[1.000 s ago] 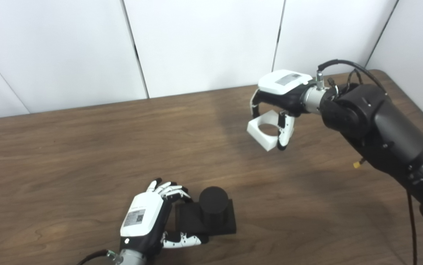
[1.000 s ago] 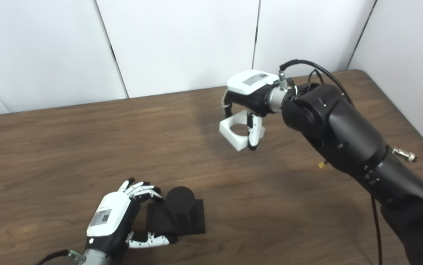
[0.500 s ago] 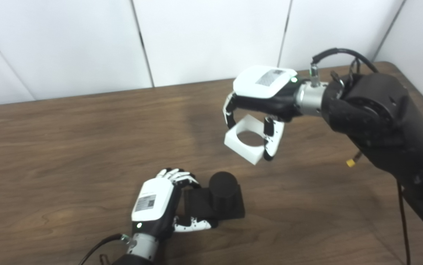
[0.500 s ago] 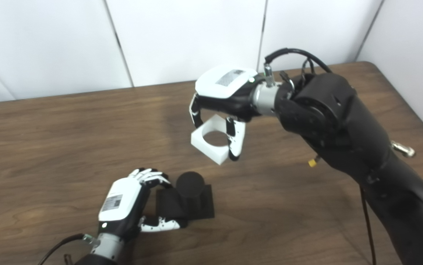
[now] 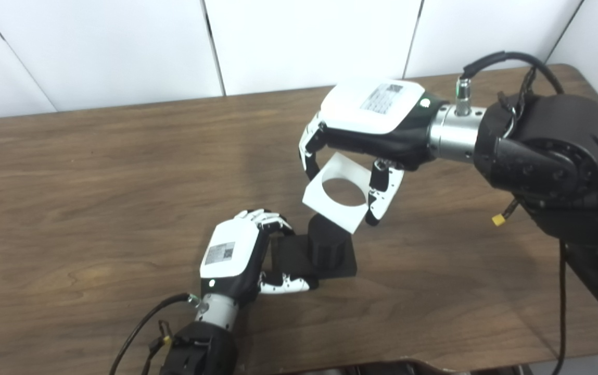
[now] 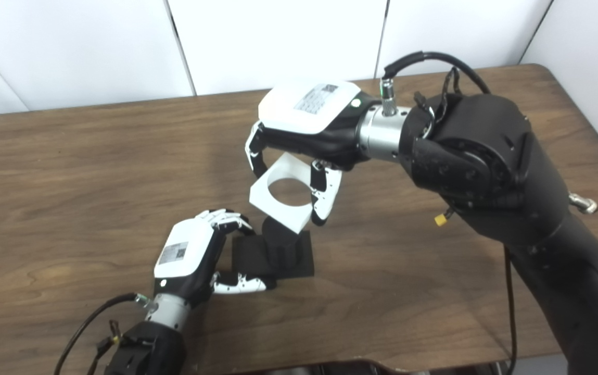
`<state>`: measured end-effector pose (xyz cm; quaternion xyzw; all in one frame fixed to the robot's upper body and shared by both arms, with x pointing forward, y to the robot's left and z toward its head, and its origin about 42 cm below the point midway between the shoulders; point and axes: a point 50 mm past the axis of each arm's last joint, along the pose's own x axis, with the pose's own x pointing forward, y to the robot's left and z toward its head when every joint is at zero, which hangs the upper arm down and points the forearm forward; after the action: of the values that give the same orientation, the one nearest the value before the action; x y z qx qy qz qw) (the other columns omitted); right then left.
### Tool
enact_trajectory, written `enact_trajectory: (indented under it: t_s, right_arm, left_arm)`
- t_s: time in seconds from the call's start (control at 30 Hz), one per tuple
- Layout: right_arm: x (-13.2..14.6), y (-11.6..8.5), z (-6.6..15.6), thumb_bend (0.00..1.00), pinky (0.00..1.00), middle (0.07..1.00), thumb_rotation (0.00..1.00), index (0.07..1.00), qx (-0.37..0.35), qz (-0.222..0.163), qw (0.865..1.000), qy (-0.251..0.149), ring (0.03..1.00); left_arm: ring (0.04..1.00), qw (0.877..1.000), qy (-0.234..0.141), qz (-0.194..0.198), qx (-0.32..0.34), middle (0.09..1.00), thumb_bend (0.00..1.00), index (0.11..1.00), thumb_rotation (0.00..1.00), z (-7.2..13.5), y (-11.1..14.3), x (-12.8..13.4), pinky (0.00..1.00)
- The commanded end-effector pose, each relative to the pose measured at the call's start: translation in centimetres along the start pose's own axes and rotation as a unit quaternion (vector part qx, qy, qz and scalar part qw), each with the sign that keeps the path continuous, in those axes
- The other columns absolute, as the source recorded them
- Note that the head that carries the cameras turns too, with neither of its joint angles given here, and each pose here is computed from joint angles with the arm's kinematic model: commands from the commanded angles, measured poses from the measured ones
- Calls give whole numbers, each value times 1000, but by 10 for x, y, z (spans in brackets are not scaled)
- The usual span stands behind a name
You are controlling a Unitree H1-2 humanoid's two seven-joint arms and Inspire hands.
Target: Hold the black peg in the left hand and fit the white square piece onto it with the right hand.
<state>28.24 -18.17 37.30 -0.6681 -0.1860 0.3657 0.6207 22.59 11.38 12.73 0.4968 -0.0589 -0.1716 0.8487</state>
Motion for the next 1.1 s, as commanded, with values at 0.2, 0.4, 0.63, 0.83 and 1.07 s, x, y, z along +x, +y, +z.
enact_trajectory:
  t_s: [0.2, 0.4, 0.63, 0.83, 1.07]
  right_arm:
    - [9, 1, -6, 525, 746, 741, 133, 483, 9, 0, 1000, 4, 792]
    - [13, 7, -8, 525, 743, 738, 133, 483, 13, 2, 1000, 6, 794]
    - [13, 13, -9, 524, 753, 748, 132, 483, 19, -5, 1000, 5, 812]
    - [14, 15, -9, 523, 754, 753, 130, 483, 25, -5, 1000, 1, 819]
    - [17, 21, -9, 524, 756, 751, 131, 483, 27, 0, 1000, -1, 813]
  left_arm:
    - [844, 999, 0, -45, -3, 777, 514, 486, 48, 8, -7, 0, 907]
    - [846, 999, 0, -45, -8, 778, 514, 486, 48, 9, -6, 0, 911]
    - [848, 999, 1, -44, -11, 778, 513, 486, 48, 10, -7, 0, 916]
    - [848, 999, 0, -44, -9, 778, 513, 486, 49, 13, -5, 0, 915]
    - [846, 999, 1, -44, -8, 777, 513, 486, 49, 14, -6, 1, 914]
